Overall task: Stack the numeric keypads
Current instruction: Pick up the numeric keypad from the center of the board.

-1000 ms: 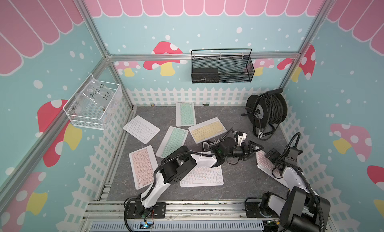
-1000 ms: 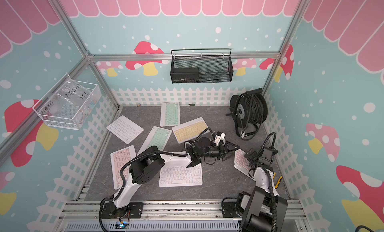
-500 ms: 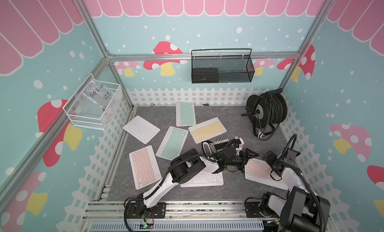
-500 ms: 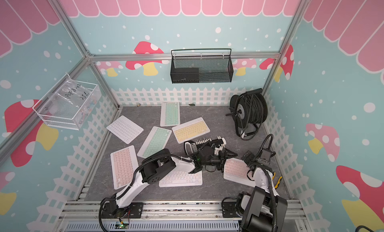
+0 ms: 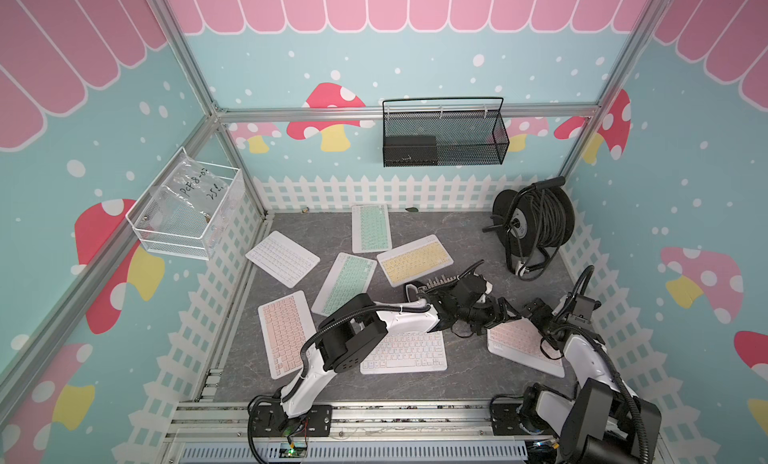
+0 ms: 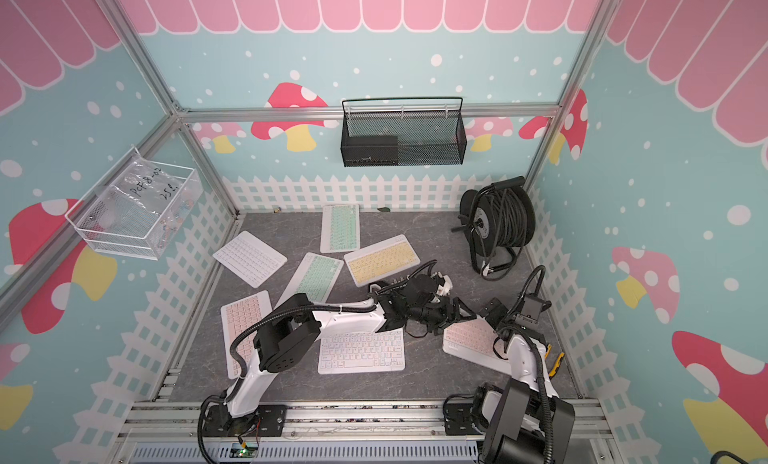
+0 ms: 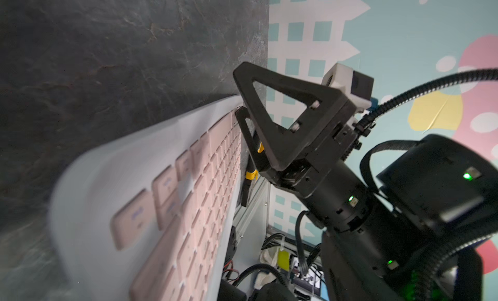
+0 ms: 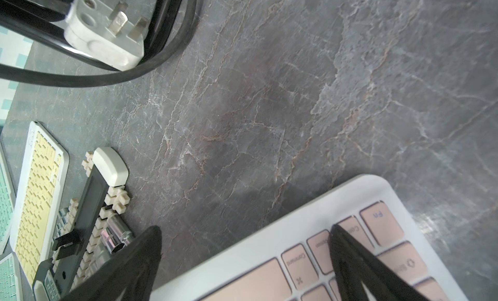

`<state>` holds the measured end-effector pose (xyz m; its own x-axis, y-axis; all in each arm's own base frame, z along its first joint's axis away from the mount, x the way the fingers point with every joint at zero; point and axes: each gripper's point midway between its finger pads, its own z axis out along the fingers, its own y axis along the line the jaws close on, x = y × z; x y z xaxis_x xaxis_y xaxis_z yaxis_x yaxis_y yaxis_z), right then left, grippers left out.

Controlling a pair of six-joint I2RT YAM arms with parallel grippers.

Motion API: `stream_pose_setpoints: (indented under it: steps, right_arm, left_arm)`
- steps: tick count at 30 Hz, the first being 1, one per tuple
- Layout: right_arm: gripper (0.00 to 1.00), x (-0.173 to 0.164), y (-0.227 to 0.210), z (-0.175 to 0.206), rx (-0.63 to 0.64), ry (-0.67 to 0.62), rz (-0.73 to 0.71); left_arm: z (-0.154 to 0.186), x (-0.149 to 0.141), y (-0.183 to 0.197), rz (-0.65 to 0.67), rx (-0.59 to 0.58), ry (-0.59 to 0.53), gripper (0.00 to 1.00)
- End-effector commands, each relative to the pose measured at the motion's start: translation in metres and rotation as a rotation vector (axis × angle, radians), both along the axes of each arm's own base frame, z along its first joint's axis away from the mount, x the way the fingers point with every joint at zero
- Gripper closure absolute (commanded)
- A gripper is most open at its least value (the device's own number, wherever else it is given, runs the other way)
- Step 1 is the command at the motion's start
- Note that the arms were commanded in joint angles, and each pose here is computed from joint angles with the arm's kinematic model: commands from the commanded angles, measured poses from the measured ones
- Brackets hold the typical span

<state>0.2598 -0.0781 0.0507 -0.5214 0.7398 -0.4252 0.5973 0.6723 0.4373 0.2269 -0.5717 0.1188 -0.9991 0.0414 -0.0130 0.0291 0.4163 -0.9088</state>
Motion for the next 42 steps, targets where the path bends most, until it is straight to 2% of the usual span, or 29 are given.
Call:
stream_pose_setpoints:
  steps: [1,7,9,12,19,22,27,32,38,42]
  right_arm:
    - [0.01,-0.035,0.025,-0.026,0.140,0.181,-0.007]
    - [0.01,-0.018,0.019,0.003,0.099,0.116,0.020]
    - [0.01,-0.014,0.017,0.013,0.084,0.093,0.033]
    - [0.01,-0.007,0.016,0.027,0.070,0.061,0.054]
    - [0.01,0.007,0.014,0.054,0.048,0.000,0.087]
    - [0.01,0.011,0.014,0.063,0.046,-0.023,0.096]
    - [0.01,0.012,0.015,0.069,0.044,-0.037,0.098]
    - [0.01,0.013,0.016,0.076,0.038,-0.057,0.116]
    - [0.01,0.020,0.020,0.092,0.024,-0.106,0.169]
    - [0.01,0.021,0.024,0.094,0.023,-0.122,0.202]
  left_arm:
    - [0.018,-0.001,0.009,-0.046,0.032,-0.092,0.29]
    - [0.012,-0.001,0.016,-0.068,0.095,-0.128,0.43]
    - [0.012,0.000,0.019,-0.065,0.096,-0.129,0.55]
    - [0.015,0.003,0.020,-0.069,0.084,-0.125,0.60]
    - [0.027,0.011,0.025,-0.061,0.036,-0.114,0.87]
    - [0.030,0.014,0.029,-0.059,0.025,-0.108,0.94]
    - [0.038,0.020,0.033,-0.063,-0.019,-0.090,1.00]
    - [0.060,0.026,0.043,-0.073,-0.124,-0.043,1.00]
    - [0.068,0.028,0.087,-0.084,-0.053,-0.109,1.00]
    - [0.078,0.025,0.117,-0.096,-0.055,-0.161,1.00]
